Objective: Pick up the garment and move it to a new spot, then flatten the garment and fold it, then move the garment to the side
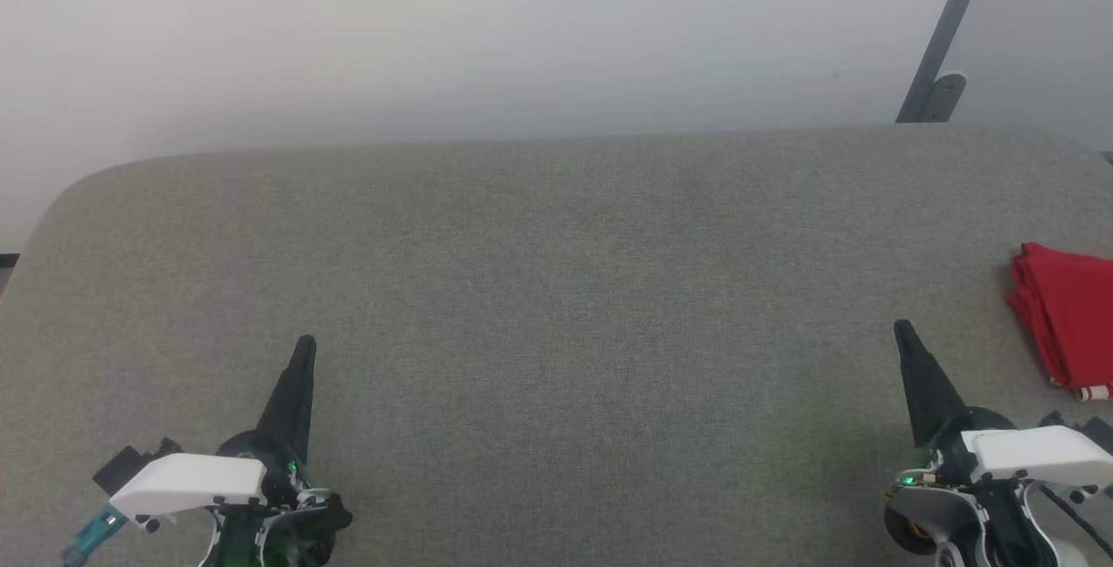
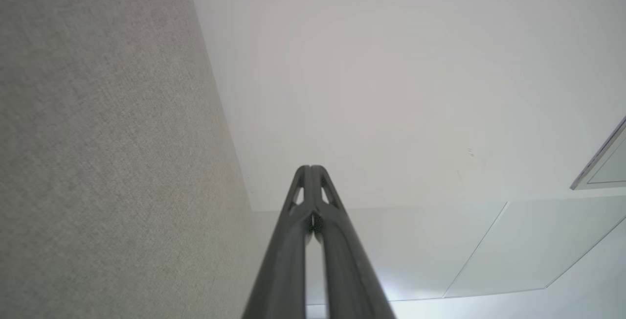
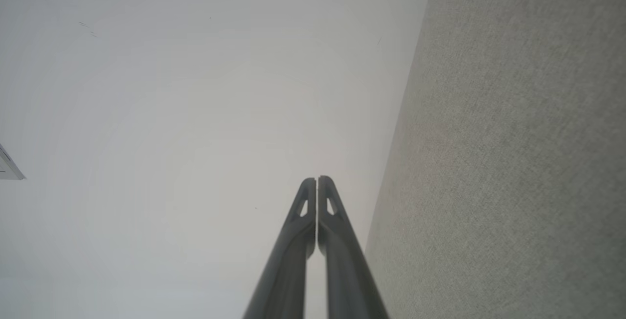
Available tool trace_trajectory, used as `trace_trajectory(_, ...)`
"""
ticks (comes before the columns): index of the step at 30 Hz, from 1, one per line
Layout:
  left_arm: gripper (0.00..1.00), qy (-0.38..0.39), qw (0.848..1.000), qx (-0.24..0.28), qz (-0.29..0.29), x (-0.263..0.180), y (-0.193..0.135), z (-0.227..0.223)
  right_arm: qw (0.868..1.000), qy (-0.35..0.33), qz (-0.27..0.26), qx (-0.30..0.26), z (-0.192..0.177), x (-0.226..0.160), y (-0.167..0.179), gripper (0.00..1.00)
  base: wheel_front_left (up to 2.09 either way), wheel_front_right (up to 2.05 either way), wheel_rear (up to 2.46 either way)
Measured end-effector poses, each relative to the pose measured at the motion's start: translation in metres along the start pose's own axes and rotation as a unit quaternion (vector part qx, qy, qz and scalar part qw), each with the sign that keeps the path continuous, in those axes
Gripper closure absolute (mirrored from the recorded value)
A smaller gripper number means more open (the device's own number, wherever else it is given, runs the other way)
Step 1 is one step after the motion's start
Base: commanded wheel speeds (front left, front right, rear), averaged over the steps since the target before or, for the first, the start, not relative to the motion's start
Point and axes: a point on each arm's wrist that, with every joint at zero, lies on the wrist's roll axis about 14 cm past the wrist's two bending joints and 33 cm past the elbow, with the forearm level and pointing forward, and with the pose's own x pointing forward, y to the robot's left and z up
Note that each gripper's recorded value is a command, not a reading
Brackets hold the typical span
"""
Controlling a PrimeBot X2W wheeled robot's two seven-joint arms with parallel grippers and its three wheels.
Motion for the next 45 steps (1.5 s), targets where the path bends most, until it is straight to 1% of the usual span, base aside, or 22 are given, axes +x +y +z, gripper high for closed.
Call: trace_trajectory(45,1.00,0.000,1.000,0.000,0.000,0.0000,0.0000,0.0000,1.000,0.000,0.000,0.000,-0.0001,0.0000,0.0000,1.00,0.00,0.00,0.00)
